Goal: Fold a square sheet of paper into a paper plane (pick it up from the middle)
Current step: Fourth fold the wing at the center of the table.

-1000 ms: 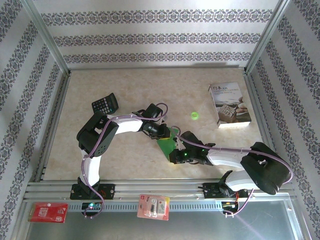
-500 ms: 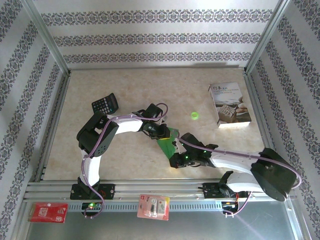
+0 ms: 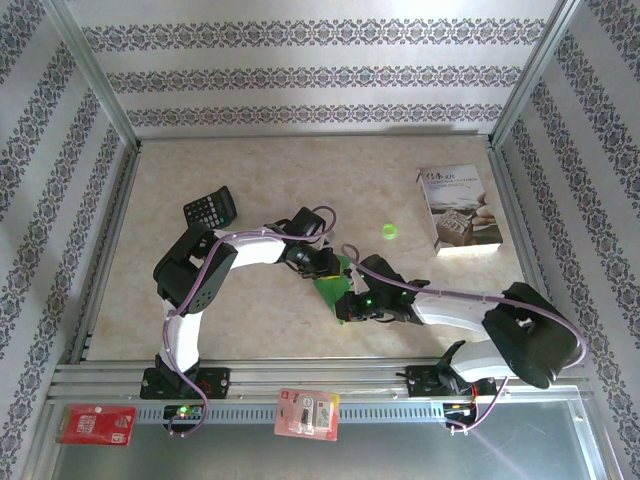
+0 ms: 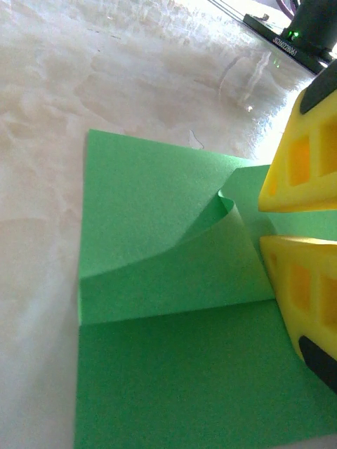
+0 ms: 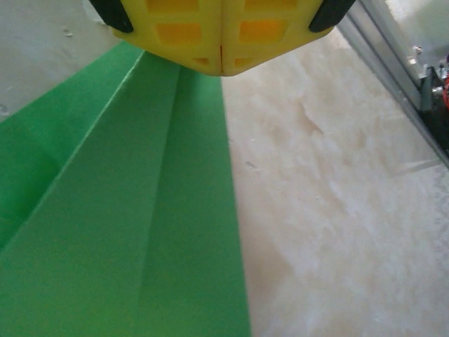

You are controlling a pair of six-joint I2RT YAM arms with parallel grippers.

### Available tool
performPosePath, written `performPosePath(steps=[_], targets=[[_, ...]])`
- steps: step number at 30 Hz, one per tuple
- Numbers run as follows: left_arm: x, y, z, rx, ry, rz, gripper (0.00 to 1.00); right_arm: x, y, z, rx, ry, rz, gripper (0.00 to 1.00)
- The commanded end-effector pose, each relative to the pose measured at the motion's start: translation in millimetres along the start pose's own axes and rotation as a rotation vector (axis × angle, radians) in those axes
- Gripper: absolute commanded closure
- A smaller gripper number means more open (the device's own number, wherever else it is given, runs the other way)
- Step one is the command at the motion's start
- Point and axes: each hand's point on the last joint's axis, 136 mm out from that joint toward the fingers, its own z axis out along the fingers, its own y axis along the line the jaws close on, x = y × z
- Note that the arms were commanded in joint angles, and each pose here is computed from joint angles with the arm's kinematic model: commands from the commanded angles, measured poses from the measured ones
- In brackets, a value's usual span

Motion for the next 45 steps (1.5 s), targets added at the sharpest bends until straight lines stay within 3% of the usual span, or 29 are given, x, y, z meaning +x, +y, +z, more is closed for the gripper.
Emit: performPosePath(steps=[1,9,18,23,33,45], targets=[[17,50,11,-0.166,0.042,-0.055,0.82,0,-9,3,0.016,-0.012,0.013,0.97],[10,36,8,-0.126,0.031,-0.046,0.81,31,-40,6,0.071,0.026,0.070,0.99],[-9,-26,-24,0.048,-0.035,-0.005,0.74,34,-50,5,0.101,0.027,0.102,1.00],[4,-34,-36,0.099,-0.042,-0.033,0.74,33,-51,4,0.105,0.020,0.112,1.00],[42,-36,-14,0.187,0.039,-0.089,0.96,32,-54,4,0.109,0.023,0.115,1.00],[61,-12,10,0.095,0.103,-0.127,1.00,34,-58,3,0.133,0.038,0.136,1.00]])
